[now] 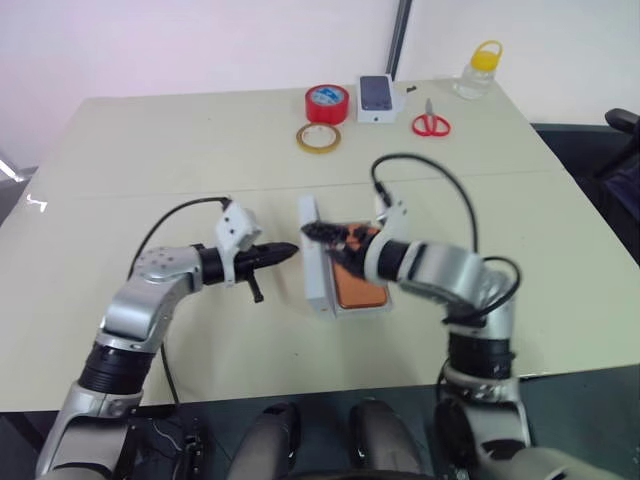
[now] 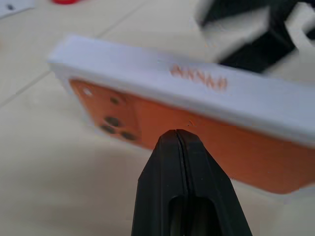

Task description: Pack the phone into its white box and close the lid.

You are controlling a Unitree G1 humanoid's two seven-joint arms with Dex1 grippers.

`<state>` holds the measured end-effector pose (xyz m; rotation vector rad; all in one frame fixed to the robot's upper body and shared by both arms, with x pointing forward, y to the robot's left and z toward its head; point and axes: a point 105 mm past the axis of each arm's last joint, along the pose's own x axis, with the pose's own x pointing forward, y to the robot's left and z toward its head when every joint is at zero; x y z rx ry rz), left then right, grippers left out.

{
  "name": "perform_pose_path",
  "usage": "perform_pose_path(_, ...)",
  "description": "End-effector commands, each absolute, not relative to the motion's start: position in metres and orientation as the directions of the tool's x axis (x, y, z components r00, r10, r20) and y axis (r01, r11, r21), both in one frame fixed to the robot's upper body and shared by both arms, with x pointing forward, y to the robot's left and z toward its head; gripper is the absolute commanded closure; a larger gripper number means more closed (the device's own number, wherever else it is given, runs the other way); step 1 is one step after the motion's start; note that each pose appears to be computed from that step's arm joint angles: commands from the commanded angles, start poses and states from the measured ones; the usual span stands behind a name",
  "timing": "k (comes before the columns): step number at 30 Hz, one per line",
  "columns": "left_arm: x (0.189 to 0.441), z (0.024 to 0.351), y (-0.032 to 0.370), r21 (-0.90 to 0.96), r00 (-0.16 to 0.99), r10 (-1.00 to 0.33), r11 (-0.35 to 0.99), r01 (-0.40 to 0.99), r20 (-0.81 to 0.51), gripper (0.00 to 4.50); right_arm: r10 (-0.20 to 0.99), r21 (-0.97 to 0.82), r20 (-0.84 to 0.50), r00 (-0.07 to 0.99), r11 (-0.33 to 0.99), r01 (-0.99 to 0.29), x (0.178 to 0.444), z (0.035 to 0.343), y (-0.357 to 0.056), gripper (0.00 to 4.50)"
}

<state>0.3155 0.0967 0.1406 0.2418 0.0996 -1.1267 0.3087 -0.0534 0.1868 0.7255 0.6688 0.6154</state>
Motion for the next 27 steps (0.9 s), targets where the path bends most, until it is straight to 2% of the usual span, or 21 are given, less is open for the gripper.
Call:
perform_pose_path(1,0.317,0.149,0.078,0.191,0.4,-0.898,0.367,0.911,-0.185,4.5,0.708,0.64,-0.336,0.621,0.656,-0.402,0.312,0.199,-0.068,0.46)
perform_pose_path(7,0.319,0.144,0.055,0.179,0.367,-0.911,0.335,0.925,-0.189,4.5,0.571,0.396,-0.389,0.722,0.812,-0.429,0.338,0.204,-0.114,0.46)
perform_pose_path(8,0.319,0.143,0.054,0.178,0.363,-0.912,0.332,0.926,-0.19,4.5,0.547,0.344,-0.403,0.734,0.834,-0.432,0.341,0.202,-0.12,0.69)
perform_pose_path(10,0.319,0.142,0.053,0.178,0.362,-0.913,0.33,0.927,-0.189,4.5,0.507,0.23,-0.431,0.746,0.861,-0.453,0.343,0.196,-0.127,1.31)
perform_pose_path(16,0.324,0.148,0.061,0.177,0.41,-0.898,0.383,0.907,-0.158,4.5,0.476,-0.076,-0.456,0.752,0.821,-0.565,0.342,0.185,-0.132,4.46)
perform_pose_path(21,0.337,0.161,0.087,0.17,0.518,-0.845,0.495,0.852,-0.133,4.5,0.462,-0.369,-0.448,0.765,0.684,-0.629,0.34,0.177,-0.131,4.46)
perform_pose_path(24,0.341,0.157,0.105,0.19,0.56,-0.805,0.529,0.827,-0.197,4.5,0.462,-0.404,-0.487,0.741,0.633,-0.66,0.337,0.164,-0.132,4.46)
perform_pose_path(27,0.34,0.144,0.113,0.214,0.548,-0.787,0.505,0.836,-0.283,4.5,0.476,-0.413,-0.502,0.722,0.601,-0.684,0.335,0.159,-0.13,4.46)
